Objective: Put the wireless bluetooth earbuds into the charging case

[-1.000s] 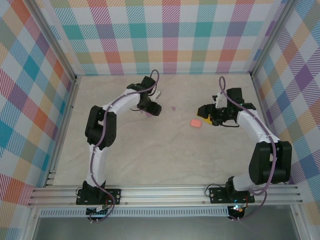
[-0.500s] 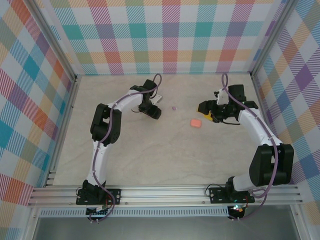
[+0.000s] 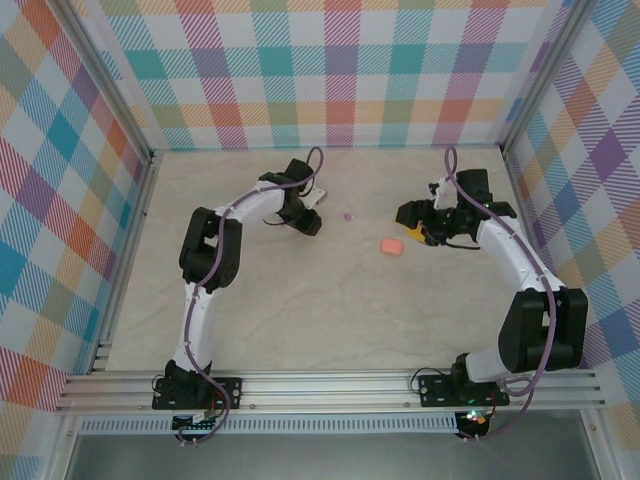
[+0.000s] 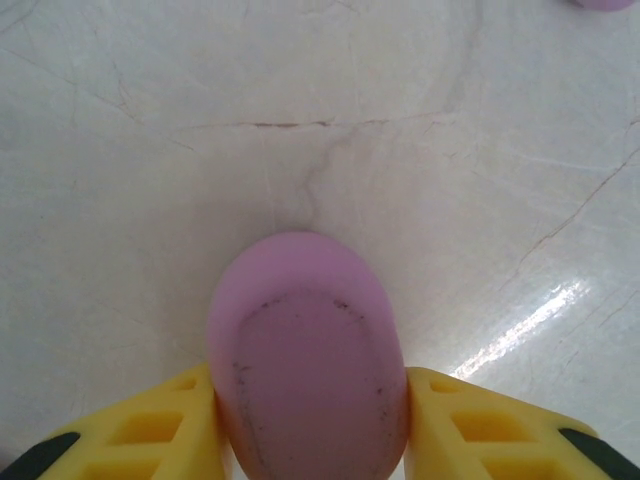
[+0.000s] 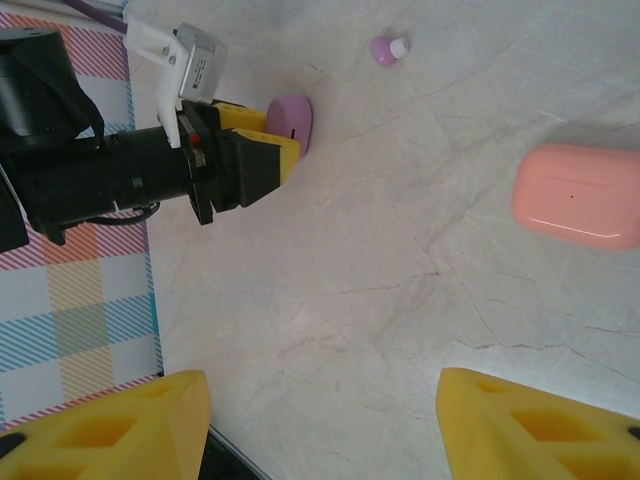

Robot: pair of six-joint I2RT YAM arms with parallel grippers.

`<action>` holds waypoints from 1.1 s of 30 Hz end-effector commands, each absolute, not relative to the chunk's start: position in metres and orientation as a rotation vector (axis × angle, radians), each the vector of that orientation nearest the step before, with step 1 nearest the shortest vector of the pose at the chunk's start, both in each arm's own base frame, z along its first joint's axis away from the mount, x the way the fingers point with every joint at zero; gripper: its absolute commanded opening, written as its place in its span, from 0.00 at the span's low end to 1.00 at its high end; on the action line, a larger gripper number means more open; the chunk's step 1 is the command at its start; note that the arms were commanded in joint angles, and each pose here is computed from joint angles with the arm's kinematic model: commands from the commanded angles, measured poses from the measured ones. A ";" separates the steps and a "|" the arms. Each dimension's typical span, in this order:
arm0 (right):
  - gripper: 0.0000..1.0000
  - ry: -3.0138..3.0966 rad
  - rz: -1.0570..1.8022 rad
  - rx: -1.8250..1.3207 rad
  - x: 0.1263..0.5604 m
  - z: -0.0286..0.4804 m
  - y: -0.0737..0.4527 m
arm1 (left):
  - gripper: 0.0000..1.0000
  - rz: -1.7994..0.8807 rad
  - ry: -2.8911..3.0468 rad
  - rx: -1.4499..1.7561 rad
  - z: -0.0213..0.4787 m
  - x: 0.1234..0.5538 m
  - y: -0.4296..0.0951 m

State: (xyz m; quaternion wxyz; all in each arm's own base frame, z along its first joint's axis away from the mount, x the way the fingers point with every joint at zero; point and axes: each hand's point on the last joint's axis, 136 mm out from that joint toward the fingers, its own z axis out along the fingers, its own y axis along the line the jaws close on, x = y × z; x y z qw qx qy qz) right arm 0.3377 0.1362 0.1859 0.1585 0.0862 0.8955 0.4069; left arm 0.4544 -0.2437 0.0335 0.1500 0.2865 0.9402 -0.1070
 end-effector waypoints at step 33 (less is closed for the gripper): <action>0.61 2.452 1.696 0.536 0.322 0.241 0.207 | 0.29 -0.449 1.625 1.006 0.263 0.321 -0.311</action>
